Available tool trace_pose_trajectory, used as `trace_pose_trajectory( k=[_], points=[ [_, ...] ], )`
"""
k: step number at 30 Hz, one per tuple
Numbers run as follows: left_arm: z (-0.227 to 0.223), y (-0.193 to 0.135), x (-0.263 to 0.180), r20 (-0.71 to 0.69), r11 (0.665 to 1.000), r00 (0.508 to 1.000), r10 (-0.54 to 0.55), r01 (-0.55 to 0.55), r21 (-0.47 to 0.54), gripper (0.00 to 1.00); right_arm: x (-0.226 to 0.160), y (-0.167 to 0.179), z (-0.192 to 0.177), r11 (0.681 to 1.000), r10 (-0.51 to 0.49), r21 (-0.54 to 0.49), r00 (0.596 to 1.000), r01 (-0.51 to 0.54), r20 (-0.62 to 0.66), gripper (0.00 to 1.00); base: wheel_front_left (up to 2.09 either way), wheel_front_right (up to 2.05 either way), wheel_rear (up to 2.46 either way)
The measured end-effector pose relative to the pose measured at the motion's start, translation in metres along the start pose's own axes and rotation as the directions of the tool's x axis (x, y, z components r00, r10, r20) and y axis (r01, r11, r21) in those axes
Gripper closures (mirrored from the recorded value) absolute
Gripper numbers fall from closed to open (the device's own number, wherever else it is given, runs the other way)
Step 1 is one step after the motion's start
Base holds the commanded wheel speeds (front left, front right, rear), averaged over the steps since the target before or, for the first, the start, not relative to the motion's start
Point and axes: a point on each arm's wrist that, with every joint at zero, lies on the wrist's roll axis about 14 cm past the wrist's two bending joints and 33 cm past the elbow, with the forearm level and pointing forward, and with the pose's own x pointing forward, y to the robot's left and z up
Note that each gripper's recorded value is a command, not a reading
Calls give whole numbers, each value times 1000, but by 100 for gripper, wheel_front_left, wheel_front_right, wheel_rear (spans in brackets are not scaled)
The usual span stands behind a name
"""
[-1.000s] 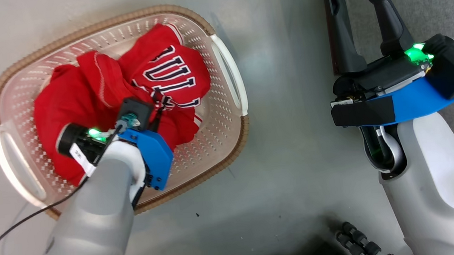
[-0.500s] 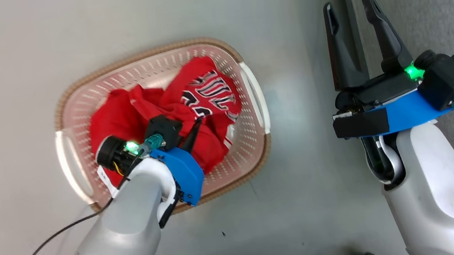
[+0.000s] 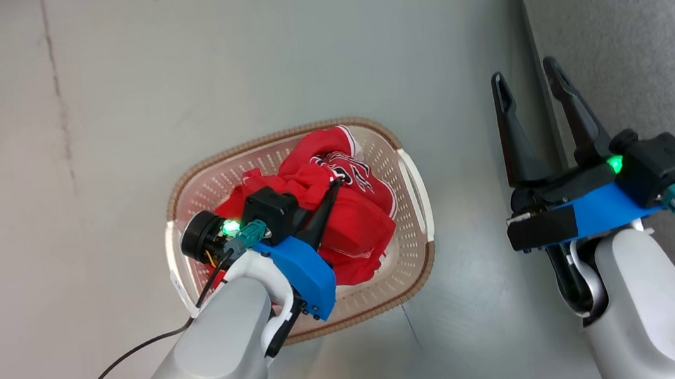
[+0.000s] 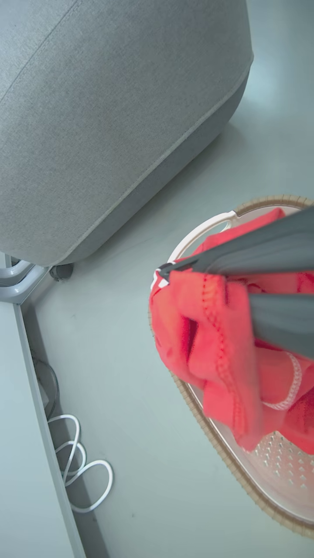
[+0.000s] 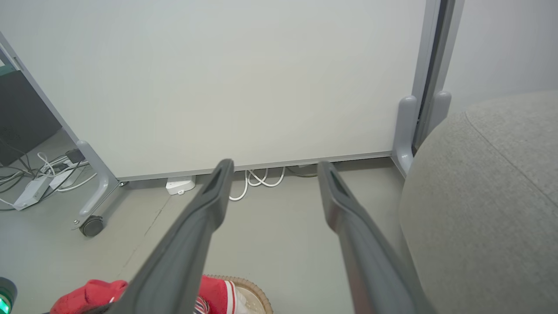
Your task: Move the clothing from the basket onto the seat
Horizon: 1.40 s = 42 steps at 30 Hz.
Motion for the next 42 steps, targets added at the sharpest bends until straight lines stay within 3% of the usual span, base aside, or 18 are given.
trace_pose_trajectory(
  k=[10, 27, 42],
  points=[
    [83, -23, -28, 219, 997, 976, -11, -7, 82, 100, -26, 8, 30, 1000, 1, -7, 999, -1, 41, 0, 0, 0, 0],
    [203, -64, -91, 498, 979, 866, -55, -52, 198, 100, -74, 24, 71, 1000, 15, -28, 993, -12, 116, 0, 0, 0, 0],
    [233, -99, -128, 544, 958, 833, -103, -63, 279, 100, -111, 41, 88, 999, 41, -36, 987, -36, 157, 0, 0, 0, 0]
  ],
)
